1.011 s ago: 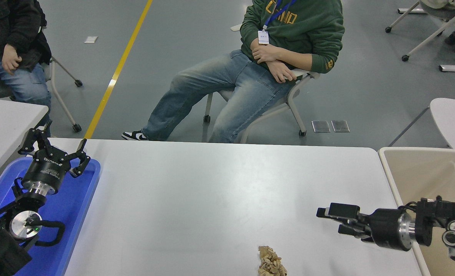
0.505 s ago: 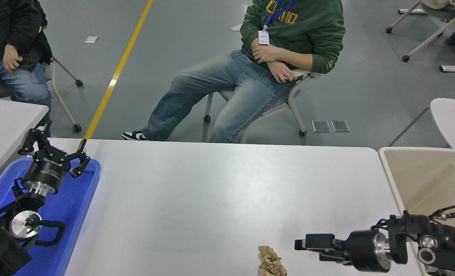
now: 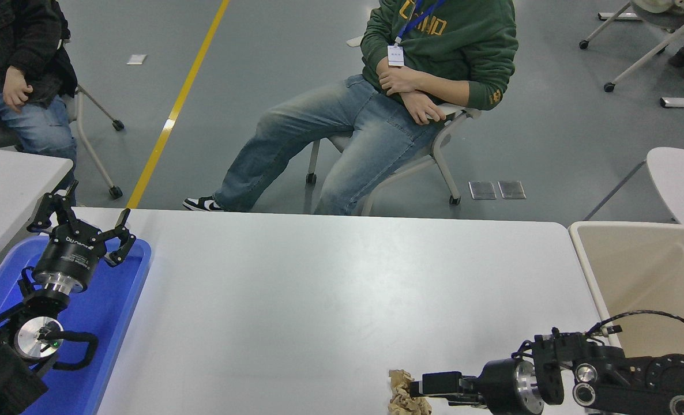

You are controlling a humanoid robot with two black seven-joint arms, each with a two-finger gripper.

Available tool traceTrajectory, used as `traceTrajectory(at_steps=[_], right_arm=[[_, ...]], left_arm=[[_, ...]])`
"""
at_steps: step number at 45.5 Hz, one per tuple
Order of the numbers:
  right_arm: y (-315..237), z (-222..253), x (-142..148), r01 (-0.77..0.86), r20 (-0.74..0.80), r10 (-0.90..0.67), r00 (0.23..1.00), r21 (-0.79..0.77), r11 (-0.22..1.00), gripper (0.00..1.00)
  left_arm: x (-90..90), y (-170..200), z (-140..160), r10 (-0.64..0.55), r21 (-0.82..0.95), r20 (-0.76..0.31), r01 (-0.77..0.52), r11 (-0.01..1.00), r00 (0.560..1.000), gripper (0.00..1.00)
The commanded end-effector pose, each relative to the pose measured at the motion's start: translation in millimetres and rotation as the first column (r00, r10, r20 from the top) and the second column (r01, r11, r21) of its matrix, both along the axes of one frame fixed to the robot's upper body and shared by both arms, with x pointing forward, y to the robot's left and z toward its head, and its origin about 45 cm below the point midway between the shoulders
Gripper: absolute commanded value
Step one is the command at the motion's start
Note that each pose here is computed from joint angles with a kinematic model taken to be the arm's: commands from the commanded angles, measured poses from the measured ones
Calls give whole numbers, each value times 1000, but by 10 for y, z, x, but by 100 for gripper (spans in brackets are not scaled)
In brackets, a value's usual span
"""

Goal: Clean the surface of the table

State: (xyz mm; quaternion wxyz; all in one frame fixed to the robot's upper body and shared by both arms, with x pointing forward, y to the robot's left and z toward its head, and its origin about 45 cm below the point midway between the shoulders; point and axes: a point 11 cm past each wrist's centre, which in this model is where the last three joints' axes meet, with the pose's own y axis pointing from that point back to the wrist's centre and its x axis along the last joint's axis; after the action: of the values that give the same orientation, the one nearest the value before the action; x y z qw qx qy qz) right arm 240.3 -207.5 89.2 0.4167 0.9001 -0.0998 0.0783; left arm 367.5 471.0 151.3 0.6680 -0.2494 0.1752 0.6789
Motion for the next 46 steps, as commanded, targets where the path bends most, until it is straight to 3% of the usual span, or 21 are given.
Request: traceTrajectory(at_steps=[1, 16, 24, 38, 43, 46], right_arm=[[63, -104, 22, -16, 7, 16, 1000, -17, 1000, 100], [143, -181, -39, -54, 11, 54, 998, -22, 998, 99], [219, -198, -73, -108, 34, 109, 993, -28, 994, 90], [267, -229, -62, -130, 48, 132, 990, -37, 991, 86], [284, -230, -61, -157, 70, 160, 985, -49, 986, 70], [270, -227, -57, -161, 67, 165, 984, -54, 985, 47]], left_arm=[[0, 2, 1, 0, 0, 0, 0, 1000, 1000, 100], [0, 2, 1, 0, 0, 0, 0, 1000, 1000, 100], [1, -5, -3, -1, -1, 0, 1, 1000, 1000, 100], [0, 2, 1, 0, 0, 0, 0, 1000, 1000, 100], [0, 2, 1, 0, 0, 0, 0, 1000, 1000, 100], [1, -5, -3, -1, -1, 0, 1, 1000, 1000, 100]])
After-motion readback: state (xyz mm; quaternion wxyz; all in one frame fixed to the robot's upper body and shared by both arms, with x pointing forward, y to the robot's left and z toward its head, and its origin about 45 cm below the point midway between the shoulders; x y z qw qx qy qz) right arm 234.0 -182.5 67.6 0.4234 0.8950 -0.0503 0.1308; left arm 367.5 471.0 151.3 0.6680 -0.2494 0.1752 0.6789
